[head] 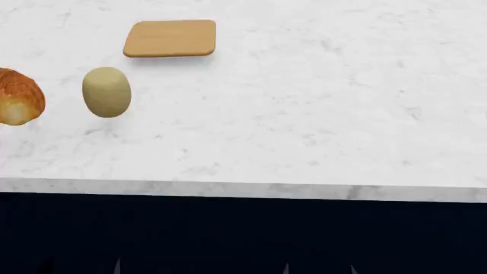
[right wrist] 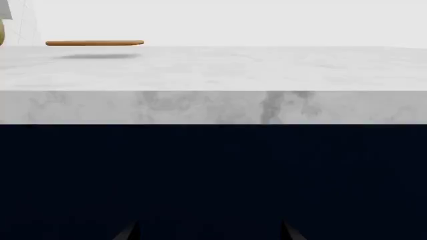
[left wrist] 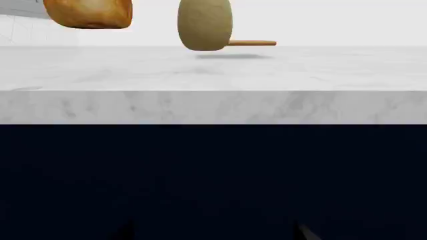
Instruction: Place the bread and cheese on the cutting board.
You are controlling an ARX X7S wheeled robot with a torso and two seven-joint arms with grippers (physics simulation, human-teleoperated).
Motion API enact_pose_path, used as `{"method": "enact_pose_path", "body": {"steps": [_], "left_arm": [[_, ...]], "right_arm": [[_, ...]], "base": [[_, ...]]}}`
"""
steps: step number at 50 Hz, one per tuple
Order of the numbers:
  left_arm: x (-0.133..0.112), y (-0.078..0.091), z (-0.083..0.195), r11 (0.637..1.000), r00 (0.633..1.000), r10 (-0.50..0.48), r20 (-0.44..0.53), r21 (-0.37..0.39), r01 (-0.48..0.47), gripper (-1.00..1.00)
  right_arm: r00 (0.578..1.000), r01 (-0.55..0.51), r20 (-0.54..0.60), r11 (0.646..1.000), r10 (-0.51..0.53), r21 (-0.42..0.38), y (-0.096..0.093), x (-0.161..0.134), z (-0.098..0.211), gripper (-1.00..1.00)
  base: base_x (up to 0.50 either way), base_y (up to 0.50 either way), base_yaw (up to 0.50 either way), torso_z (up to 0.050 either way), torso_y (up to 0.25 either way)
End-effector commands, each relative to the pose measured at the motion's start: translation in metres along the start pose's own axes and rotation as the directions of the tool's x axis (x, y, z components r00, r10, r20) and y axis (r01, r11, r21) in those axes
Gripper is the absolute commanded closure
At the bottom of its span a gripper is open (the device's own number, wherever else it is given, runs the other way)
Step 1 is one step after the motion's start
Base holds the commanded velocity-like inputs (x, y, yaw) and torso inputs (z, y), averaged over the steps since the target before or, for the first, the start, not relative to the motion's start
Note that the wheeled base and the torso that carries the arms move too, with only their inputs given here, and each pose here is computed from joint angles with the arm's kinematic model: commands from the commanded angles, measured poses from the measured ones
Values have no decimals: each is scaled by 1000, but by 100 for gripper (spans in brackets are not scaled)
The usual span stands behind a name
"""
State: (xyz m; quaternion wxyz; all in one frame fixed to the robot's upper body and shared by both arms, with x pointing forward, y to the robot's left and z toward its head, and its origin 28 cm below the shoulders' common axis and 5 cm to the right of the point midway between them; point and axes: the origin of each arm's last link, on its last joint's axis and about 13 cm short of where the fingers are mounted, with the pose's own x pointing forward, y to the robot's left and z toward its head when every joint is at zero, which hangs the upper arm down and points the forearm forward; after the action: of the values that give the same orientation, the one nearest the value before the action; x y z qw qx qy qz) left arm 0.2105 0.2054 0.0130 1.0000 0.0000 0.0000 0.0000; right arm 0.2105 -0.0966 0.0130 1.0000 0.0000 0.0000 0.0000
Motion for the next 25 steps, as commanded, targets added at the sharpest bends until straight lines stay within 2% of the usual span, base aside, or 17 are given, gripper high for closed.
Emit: {"method": "enact_pose_path", "body": {"steps": [1,14,17,18,19,23,25], "left_arm": [[0,0,0,1000,1000,-11,0,0,11,-100],[0,-2,3,1000,1000,-13,-11,-13,13,-100],[1,-2,-3,1000,999,-18,-27,19,18,-100],[73,-56,-36,992,986,-25,167,-121,46,-100],[1,-2,-1,1000,999,-17,-31,12,17,-100],[1,-2,-1,1000,1000,-13,-28,11,13,-100],[0,-2,-1,1000,1000,-18,-23,8,18,-100]], "right_arm": [[1000,0,0,1000,0,0,0,0,0,-100],[1000,2,0,1000,-2,-8,-1,1,0,-100],[1000,3,2,1000,-3,-11,-1,2,0,-100],[979,180,-87,981,-185,-67,-39,53,-47,-100],[1000,3,3,1000,-3,-11,-1,2,0,-100],[1000,-3,7,1000,3,-14,0,2,2,-100],[1000,-4,10,1000,4,16,-1,-1,4,-100]], "base": [[0,0,0,0,0],[0,0,0,0,0],[0,0,0,0,0],[0,0,0,0,0],[0,0,0,0,0],[0,0,0,0,0],[0,0,0,0,0]]}}
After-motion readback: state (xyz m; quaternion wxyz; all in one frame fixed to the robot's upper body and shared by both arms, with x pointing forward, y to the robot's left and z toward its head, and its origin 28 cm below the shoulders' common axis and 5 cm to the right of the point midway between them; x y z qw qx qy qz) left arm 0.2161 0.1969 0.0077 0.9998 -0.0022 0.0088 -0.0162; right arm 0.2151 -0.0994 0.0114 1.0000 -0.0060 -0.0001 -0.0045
